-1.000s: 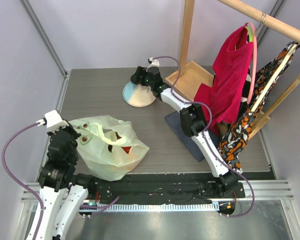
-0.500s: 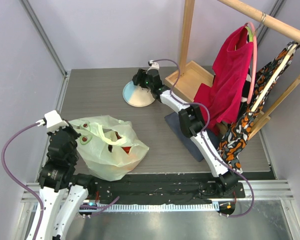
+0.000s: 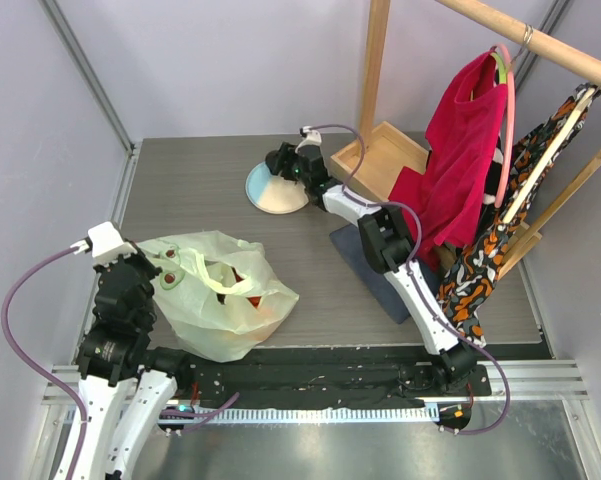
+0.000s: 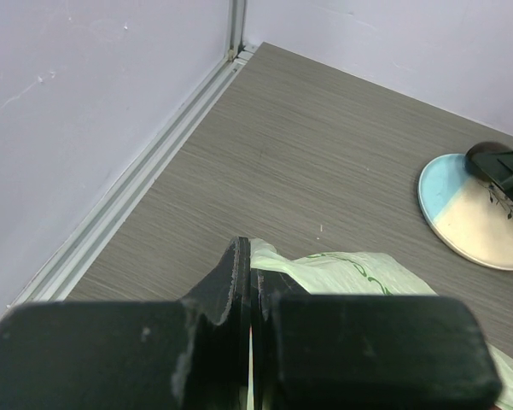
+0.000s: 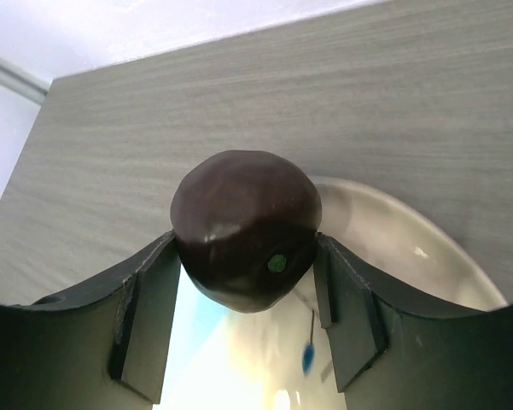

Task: Place the fruits into the plastic bag

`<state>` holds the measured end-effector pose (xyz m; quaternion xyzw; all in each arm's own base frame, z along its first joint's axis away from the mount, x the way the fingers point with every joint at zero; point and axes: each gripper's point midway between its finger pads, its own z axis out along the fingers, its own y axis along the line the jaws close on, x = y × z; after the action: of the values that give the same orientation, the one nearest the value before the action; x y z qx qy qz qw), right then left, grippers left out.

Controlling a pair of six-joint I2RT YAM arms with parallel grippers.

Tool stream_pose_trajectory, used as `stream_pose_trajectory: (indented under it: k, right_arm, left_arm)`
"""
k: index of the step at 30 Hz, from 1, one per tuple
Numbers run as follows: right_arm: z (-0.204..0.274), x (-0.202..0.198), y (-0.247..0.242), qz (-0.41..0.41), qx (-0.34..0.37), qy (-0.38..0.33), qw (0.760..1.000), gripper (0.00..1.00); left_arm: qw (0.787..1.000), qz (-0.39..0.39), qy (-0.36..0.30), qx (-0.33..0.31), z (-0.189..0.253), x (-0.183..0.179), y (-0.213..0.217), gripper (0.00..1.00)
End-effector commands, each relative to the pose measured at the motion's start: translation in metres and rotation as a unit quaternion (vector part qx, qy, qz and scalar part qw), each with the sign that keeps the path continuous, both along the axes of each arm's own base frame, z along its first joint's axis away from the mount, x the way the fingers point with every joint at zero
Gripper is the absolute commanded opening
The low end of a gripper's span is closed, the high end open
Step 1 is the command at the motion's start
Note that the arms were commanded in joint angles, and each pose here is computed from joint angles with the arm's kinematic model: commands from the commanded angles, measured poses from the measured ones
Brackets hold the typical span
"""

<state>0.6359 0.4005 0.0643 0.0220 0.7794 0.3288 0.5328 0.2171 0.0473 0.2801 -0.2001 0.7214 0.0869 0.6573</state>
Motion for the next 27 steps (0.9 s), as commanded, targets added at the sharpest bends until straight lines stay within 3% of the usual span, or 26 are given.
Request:
stream_pose_trajectory:
  k: [1,8,14,18,19,22,27]
  right_arm:
    - [0.065,-0.013,0.000,0.018,0.034,-0.061,0.997,0.38]
    - [0.134,-0.048,-0.004,0.057,0.074,-0.128,0.987,0.27]
    - [0.233,-0.116,-0.024,0.080,0.104,-0.228,0.965,0.24]
    - [0.279,-0.185,-0.018,0.119,0.071,-0.285,0.949,0.24]
    - [0.312,-0.208,-0.022,0.122,0.073,-0.317,0.938,0.23]
    - [0.322,-0.266,-0.005,0.164,0.038,-0.359,0.918,0.24]
    - [0.341,-0.383,0.025,0.281,0.018,-0.419,0.863,0.24]
  left_arm:
    - [0.999,0.003,-0.033,-0.002,0.017,0.001,0.002,0.00]
    - [0.999,-0.006,-0.032,-0.003,0.016,0.002,-0.001,0.00]
    - [0.999,-0.045,-0.014,-0.001,0.012,0.013,-0.016,0.00]
    - [0.999,-0.052,-0.008,-0.001,0.010,0.016,-0.019,0.00]
    - [0.999,-0.053,-0.008,-0.001,0.010,0.016,-0.019,0.00]
    - [0.998,-0.055,-0.009,-0.002,0.011,0.016,-0.020,0.00]
    - [0.998,-0.056,-0.011,-0.003,0.011,0.015,-0.020,0.00]
